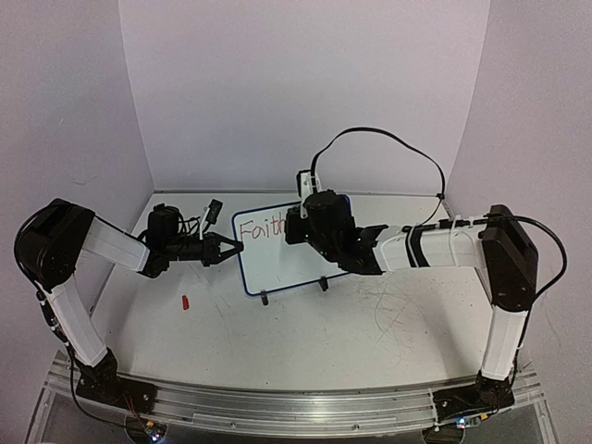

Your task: Write a sentence on the whiteboard

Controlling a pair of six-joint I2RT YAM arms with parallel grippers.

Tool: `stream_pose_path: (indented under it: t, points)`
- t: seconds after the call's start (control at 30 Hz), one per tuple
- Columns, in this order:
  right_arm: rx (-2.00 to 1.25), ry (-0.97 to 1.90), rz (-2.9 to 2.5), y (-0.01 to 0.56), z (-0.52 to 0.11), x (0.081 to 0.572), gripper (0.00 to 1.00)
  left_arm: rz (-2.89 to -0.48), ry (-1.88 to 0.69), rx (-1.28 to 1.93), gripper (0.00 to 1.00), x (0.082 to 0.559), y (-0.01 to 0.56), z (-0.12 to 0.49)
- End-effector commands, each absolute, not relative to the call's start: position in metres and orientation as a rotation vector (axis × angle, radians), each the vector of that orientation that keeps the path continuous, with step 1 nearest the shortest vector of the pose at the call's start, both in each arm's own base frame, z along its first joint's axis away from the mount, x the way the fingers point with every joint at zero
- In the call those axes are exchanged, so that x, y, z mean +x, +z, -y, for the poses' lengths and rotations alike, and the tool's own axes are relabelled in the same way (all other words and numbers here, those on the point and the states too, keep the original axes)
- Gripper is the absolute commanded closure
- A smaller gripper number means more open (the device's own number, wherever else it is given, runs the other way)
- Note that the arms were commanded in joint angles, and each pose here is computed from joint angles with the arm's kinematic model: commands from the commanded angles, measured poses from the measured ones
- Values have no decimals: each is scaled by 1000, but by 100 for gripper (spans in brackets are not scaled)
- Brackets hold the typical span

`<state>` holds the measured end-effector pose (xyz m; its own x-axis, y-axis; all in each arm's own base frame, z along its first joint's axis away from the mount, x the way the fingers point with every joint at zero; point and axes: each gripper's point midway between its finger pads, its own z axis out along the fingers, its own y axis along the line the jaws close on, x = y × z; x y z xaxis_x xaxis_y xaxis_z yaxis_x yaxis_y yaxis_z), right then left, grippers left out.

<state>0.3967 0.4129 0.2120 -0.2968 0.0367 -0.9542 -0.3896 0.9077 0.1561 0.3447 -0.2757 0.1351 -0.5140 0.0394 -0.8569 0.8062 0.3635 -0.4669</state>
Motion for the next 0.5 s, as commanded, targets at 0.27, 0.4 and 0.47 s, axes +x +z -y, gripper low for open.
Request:
stream_pose_path:
  t: [0.27,0.4,0.47]
  points:
    - [-230,432,-1863,204,-401,394,100,-1820,-1178,775,100,347,140,278]
    - [-224,430,-1876,198,-398,393,100,-1823,-1181,776,100,346,139,278]
    - [-221,424,-1880,197,-397,392,100,-1823,-1180,776,100,346,139,278]
